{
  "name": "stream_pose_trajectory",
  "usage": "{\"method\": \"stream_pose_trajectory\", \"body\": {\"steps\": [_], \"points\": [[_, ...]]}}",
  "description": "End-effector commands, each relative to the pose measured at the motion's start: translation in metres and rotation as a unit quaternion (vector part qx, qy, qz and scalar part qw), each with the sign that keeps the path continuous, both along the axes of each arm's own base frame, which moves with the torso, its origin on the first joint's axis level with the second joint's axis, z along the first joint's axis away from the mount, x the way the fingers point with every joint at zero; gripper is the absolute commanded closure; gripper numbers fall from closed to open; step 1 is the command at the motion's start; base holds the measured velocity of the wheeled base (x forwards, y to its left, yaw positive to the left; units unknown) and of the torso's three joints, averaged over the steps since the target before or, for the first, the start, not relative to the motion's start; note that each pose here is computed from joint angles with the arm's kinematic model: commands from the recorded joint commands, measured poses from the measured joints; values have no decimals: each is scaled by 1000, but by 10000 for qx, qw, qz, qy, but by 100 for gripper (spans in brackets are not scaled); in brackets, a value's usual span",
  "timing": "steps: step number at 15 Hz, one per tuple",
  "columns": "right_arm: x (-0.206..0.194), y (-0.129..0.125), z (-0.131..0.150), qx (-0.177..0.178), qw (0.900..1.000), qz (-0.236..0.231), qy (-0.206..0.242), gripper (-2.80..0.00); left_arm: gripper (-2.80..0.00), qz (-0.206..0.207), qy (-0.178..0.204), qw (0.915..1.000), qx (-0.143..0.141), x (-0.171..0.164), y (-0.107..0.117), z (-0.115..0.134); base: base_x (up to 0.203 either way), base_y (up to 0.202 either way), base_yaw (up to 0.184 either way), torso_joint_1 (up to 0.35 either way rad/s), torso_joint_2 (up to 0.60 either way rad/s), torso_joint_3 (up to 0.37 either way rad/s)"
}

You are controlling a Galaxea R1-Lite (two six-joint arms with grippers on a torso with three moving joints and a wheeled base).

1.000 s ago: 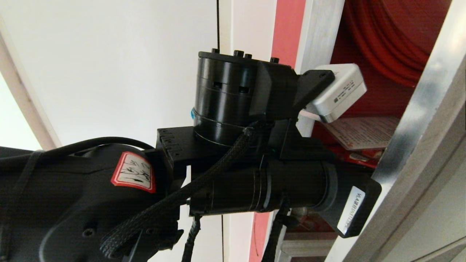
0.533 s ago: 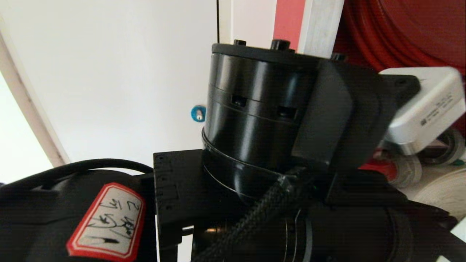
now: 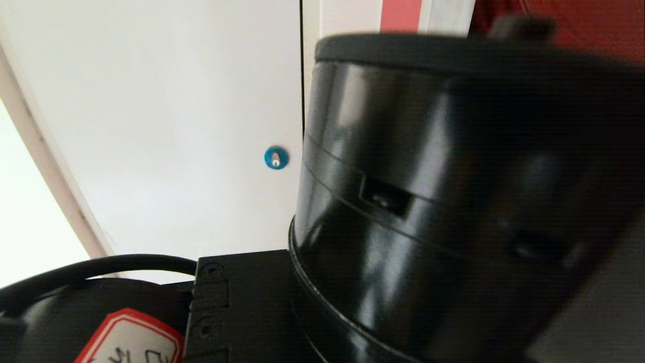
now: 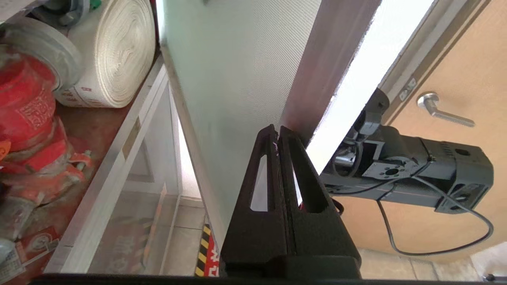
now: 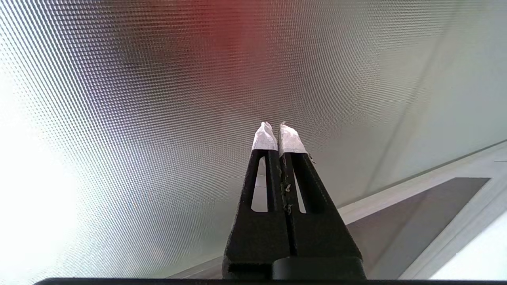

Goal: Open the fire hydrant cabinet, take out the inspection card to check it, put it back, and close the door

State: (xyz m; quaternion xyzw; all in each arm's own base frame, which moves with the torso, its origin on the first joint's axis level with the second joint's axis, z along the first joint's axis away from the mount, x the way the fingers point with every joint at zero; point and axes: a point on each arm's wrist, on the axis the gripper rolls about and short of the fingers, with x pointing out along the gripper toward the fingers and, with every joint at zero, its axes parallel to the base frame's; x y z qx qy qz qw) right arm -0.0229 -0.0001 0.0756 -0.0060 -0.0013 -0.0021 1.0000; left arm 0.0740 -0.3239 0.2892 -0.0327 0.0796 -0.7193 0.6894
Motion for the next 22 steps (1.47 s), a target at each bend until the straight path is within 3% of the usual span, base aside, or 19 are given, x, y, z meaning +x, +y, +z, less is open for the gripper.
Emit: {"method": "stream_pose_trajectory", "body": {"steps": [1,6,10,12,14,17,19,22], "points": [[0,0,0,-2,10000,6,-3,0,0,-80,-1,10000,4,-4,-1,-1,0,0,0,0,0,0],[0,0,0,-2,10000,6,-3,0,0,38,24,9999,104,2,2,-6,0,0,0,0,0,0],[0,0,0,-2,10000,6,-3,0,0,816,59,9965,178,51,20,-11,0,0,0,0,0,0],[0,0,0,-2,10000,6,-3,0,0,1446,78,9892,208,88,41,-13,0,0,0,0,0,0],[0,0,0,-2,10000,6,-3,0,0,2015,127,9789,319,113,71,-19,0,0,0,0,0,0],[0,0,0,-2,10000,6,-3,0,0,2612,226,9633,575,119,121,-35,0,0,0,0,0,0],[0,0,0,-2,10000,6,-3,0,0,3218,206,9444,652,123,164,-41,0,0,0,0,0,0],[0,0,0,-2,10000,6,-3,0,0,4170,55,9075,503,112,227,-38,0,0,0,0,0,0]]}}
